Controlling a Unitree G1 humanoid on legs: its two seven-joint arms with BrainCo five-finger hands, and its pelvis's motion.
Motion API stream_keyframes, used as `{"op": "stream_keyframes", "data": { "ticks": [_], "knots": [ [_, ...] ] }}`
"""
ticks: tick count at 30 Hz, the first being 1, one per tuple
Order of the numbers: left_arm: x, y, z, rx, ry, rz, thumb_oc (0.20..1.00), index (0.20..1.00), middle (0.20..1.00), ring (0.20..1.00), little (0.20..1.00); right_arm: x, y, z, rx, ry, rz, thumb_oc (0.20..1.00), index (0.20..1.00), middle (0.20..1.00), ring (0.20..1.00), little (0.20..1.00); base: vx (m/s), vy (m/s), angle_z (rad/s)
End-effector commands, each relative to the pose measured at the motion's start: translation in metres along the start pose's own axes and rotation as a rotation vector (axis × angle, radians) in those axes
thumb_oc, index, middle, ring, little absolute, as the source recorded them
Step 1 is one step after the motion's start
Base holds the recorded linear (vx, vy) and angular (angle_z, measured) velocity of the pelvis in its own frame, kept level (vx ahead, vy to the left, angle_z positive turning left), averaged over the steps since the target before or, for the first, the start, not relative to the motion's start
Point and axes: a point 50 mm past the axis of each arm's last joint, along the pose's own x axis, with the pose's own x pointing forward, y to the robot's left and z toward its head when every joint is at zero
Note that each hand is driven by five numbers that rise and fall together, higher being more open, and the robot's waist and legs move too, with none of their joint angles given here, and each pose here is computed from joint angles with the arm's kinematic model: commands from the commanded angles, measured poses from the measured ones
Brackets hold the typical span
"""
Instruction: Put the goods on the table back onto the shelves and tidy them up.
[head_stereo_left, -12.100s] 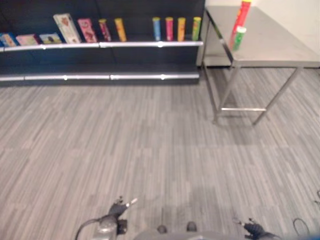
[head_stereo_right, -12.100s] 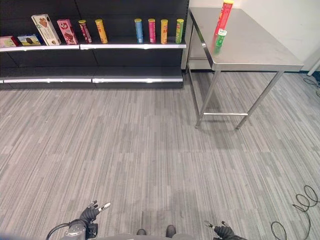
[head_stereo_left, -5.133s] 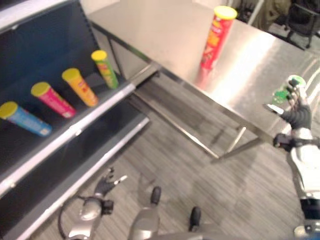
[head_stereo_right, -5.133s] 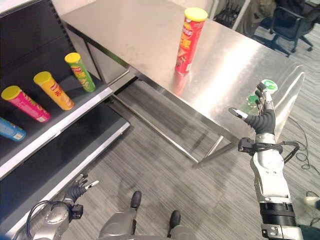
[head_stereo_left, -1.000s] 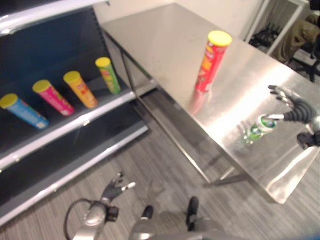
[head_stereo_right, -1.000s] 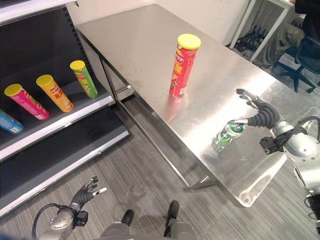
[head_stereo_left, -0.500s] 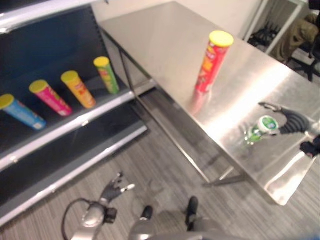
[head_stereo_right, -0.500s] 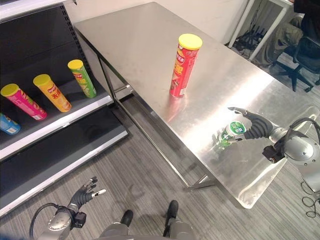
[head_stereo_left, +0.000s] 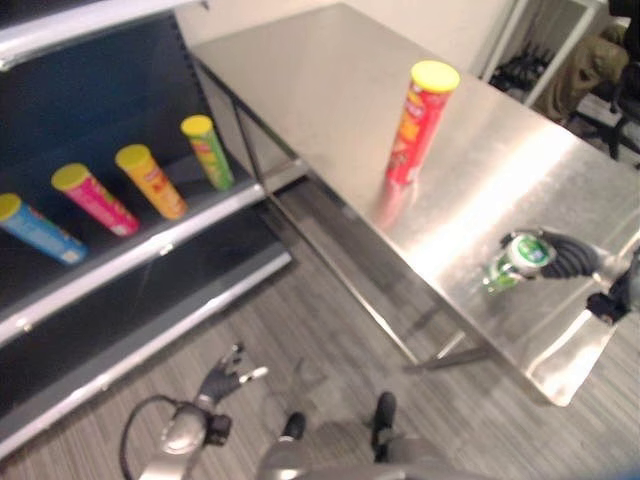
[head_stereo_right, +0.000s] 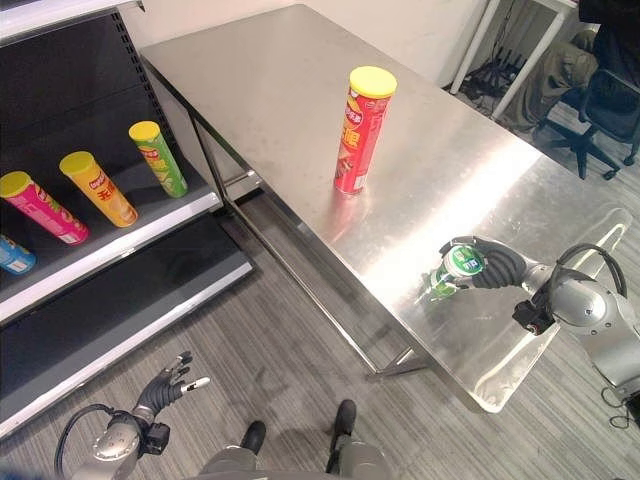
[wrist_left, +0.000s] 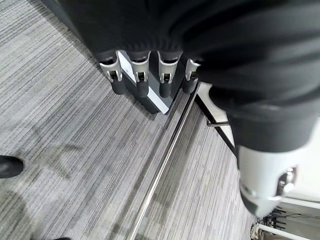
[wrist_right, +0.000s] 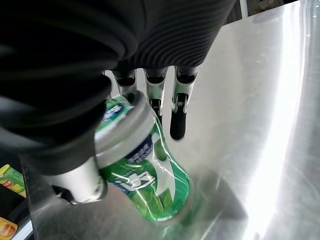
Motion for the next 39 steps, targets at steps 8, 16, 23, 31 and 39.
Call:
{"op": "stream_keyframes", "data": {
  "ticks": [8,16,23,31,39],
  "knots": [
    [0.004,0.024,0.025,0.047,-0.106,0.074,1.000,1.000,1.000,1.000,1.000,0.004,-0.043,0.035,0.074,-0.195,-0.283,0.200,0.200,0.200,0.200,0.200,0.00,-0.006,-0.01],
    [0.005,0.021,0.022,-0.032,-0.096,0.087,1.000,1.000,1.000,1.000,1.000,-0.010,-0.072,0.066,0.301,-0.485,-0.608,0.200,0.200,0.200,0.200,0.200,0.01,-0.060,-0.02],
    [0.008,0.016,0.017,-0.056,-0.067,0.079,1.000,1.000,1.000,1.000,1.000,-0.020,-0.091,0.078,0.309,-0.576,-0.762,0.200,0.200,0.200,0.200,0.200,0.03,-0.139,0.43],
    [0.006,0.014,0.003,-0.083,-0.006,0.107,1.000,1.000,1.000,1.000,1.000,-0.025,-0.116,0.098,0.215,-0.627,-0.804,0.200,0.200,0.200,0.200,0.200,0.02,-0.144,0.88],
    [0.002,0.019,-0.006,-0.112,0.022,0.170,1.000,1.000,1.000,1.000,1.000,-0.031,-0.140,0.099,-0.013,-0.492,-0.905,0.200,0.200,0.200,0.200,0.200,-0.04,0.153,0.66]
  ]
}}
